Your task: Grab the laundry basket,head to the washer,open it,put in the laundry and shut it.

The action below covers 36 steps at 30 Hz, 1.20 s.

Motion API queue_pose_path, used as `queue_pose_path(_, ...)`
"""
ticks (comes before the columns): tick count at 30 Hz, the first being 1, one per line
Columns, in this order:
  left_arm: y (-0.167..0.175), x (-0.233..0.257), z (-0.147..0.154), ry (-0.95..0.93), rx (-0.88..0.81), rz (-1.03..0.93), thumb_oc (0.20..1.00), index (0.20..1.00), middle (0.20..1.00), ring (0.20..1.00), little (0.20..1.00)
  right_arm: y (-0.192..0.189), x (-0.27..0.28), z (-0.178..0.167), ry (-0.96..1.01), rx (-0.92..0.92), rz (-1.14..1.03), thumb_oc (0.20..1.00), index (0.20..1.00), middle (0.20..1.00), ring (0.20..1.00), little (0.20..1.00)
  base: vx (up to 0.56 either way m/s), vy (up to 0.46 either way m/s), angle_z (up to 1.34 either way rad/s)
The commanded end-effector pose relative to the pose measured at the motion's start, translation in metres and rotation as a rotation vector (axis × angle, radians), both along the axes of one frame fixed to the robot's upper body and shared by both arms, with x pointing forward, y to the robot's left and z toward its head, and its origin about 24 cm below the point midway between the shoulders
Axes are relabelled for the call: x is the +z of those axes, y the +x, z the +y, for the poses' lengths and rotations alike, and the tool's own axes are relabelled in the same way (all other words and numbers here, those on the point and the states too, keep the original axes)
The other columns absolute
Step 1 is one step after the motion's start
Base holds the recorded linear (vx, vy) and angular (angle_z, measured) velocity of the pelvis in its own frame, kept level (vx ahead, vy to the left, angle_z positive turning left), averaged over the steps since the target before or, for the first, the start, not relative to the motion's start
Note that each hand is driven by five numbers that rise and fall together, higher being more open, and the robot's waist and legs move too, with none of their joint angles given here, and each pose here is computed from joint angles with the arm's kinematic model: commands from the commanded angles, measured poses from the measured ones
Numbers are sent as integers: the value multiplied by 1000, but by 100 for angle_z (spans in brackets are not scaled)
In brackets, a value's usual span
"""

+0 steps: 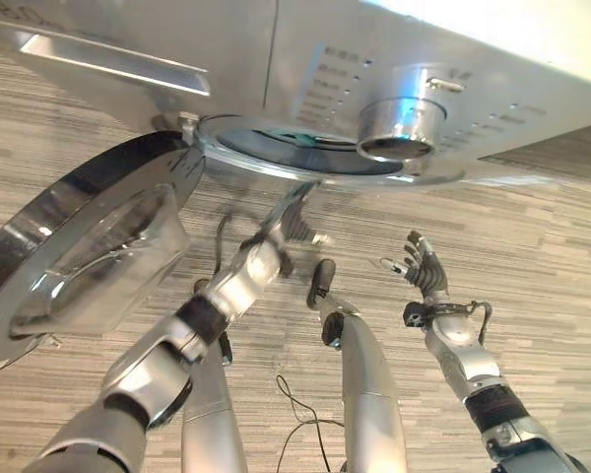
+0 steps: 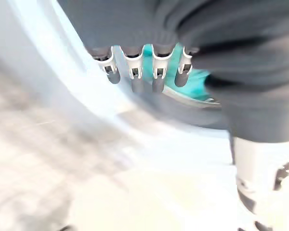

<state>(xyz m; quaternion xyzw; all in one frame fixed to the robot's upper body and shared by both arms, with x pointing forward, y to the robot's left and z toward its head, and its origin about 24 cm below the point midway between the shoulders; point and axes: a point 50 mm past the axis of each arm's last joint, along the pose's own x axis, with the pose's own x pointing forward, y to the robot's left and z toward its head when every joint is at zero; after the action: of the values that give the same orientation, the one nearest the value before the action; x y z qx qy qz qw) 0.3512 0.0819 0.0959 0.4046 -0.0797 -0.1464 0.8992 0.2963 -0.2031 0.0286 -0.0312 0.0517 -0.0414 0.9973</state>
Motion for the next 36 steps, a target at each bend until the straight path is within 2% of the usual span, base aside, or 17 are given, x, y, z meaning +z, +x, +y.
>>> queue_pose_path(1, 2, 36, -28, 23, -120, -162, 1000, 1000, 1000, 1000, 1000, -5, 11, -3, -23, -4, -71, 1000, 1000, 1000, 1000, 1000, -15, -28, 4)
queue_pose_path(6, -18, 1, -14, 37, -140, -87, 1000, 1000, 1000, 1000, 1000, -4, -2, 5, -52, -7, -29, 1000, 1000, 1000, 1000, 1000, -5, -10, 1)
queue_pose_path(9, -35, -25, 9, 35, -116, -1, 1000, 1000, 1000, 1000, 1000, -10, -24, 7, -120, 21, 70, 1000, 1000, 1000, 1000, 1000, 16, 12, -5)
queue_pose_path(11, -50, -51, 30, 45, -85, 100, 1000, 1000, 1000, 1000, 1000, -24, -54, 7, -155, 59, 217, 1000, 1000, 1000, 1000, 1000, 52, -17, -11)
queue_pose_path(13, -55, -59, 35, 40, -76, 138, 1000, 1000, 1000, 1000, 1000, -29, -62, 8, -167, 77, 260, 1000, 1000, 1000, 1000, 1000, 47, -19, -12)
queue_pose_path(17, -73, -85, 47, -18, -54, 277, 1000, 1000, 1000, 1000, 1000, -68, -117, 4, -197, 114, 552, 1000, 1000, 1000, 1000, 1000, 112, -24, -4)
queue_pose_path(21, -83, -99, 48, -81, -48, 368, 1000, 1000, 1000, 1000, 1000, -90, -141, 6, -236, 161, 704, 1000, 1000, 1000, 1000, 1000, 81, -5, -14)
queue_pose_path(23, -92, -109, 39, -102, -70, 411, 1000, 1000, 1000, 1000, 1000, -108, -158, 14, -295, 218, 810, 1000, 1000, 1000, 1000, 1000, 89, 14, -14)
queue_pose_path(28, -81, -90, 17, -84, -152, 320, 1000, 1000, 1000, 1000, 1000, -113, -160, 14, -450, 337, 817, 1000, 1000, 1000, 1000, 1000, -43, -5, 40)
queue_pose_path(36, -78, -65, 0, -73, -269, 233, 1000, 1000, 1000, 1000, 1000, -151, -176, -10, -448, 254, 983, 1000, 1000, 1000, 1000, 1000, -81, 256, 32)
